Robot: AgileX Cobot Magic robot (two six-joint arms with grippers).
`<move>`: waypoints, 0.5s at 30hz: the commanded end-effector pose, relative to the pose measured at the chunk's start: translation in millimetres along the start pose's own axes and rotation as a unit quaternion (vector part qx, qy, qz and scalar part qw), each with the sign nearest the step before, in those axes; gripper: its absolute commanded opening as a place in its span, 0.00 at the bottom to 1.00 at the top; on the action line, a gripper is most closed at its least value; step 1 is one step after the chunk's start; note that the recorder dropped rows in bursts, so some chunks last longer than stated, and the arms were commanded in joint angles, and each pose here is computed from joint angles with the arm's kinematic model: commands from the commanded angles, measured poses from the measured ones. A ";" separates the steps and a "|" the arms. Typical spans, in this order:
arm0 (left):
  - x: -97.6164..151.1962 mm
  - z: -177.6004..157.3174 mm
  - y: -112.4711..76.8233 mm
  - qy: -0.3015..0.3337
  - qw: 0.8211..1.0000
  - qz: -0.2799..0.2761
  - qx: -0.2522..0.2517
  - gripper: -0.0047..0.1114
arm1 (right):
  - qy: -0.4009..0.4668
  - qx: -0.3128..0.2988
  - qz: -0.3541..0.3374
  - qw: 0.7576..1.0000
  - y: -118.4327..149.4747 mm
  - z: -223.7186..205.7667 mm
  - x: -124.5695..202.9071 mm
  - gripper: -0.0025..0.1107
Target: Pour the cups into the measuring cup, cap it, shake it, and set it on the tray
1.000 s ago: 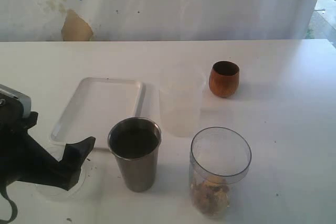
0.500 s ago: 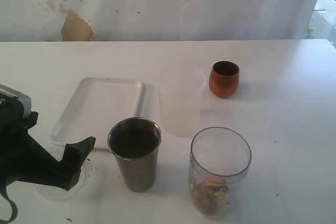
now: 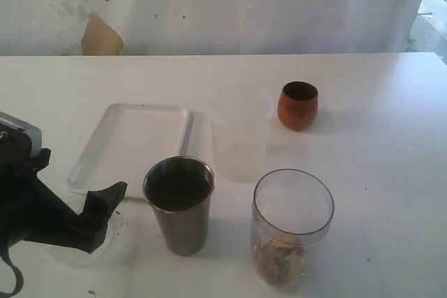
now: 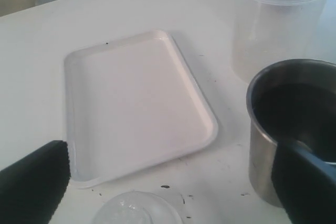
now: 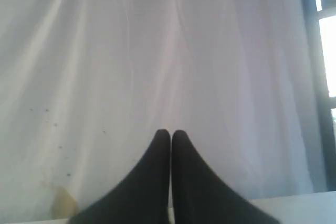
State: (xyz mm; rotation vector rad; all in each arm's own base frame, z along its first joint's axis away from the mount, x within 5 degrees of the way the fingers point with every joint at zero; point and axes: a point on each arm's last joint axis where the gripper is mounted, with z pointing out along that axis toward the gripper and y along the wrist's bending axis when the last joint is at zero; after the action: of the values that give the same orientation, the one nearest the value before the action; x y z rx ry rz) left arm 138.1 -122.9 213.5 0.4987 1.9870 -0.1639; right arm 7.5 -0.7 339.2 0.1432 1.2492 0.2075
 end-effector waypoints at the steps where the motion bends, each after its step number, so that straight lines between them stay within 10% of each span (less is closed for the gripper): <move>1: -2.1 0.3 0.5 -0.006 1.000 0.001 -0.006 0.95 | 0.028 0.052 -0.044 0.997 -8.1 6.7 34.6 0.02; 15: -2.1 0.3 0.5 -0.006 1.000 0.001 -0.006 0.95 | 0.234 0.098 -0.189 0.949 -45.6 -2.0 149.8 0.02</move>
State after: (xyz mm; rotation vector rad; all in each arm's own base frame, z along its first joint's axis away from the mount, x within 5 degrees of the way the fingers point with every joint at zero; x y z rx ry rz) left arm 138.1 -123.0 213.6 0.5002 1.9858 -0.1635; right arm 55.4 -9.0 197.6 0.0751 1.6770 -0.1665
